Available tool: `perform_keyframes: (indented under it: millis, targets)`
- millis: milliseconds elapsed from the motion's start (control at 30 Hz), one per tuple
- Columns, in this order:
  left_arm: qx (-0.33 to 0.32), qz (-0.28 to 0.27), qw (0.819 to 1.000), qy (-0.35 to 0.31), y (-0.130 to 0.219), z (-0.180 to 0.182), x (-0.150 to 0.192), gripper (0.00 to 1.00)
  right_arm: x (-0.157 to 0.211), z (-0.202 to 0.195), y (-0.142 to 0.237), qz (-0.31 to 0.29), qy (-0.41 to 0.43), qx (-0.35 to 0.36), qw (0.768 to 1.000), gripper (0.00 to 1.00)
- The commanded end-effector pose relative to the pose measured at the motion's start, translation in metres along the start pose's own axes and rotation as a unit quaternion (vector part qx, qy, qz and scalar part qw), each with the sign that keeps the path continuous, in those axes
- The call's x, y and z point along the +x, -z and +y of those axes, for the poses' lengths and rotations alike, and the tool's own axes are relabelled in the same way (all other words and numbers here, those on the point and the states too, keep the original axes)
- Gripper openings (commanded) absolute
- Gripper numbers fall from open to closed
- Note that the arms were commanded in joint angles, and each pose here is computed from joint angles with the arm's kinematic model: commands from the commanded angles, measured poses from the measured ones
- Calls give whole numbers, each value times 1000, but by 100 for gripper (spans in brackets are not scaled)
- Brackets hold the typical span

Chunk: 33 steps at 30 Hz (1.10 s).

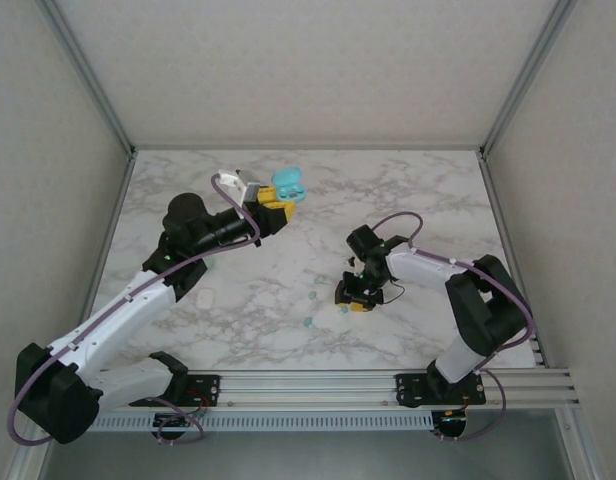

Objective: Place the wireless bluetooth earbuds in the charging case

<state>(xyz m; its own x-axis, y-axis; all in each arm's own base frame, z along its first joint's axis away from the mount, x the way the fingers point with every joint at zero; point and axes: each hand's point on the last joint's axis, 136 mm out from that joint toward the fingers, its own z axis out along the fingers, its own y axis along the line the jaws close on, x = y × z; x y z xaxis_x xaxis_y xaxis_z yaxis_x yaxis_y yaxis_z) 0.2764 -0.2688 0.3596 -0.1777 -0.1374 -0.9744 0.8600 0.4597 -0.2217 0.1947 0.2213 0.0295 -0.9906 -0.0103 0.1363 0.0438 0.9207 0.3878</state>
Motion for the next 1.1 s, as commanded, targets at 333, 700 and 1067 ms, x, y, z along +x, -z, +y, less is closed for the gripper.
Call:
perform_keyframes:
  millis: [333,700,1067]
  targets:
    - [-5,-8,1000,-14,4,0,-8,25,9,14,-17,32,15,-15,999,40]
    - [-7,-5,1000,-12,5,0,-6,26,5,30,0,12,29,-33,999,38]
    - [-5,-3,1000,-11,2,1,-8,26,-7,38,2,-6,38,-33,999,39]
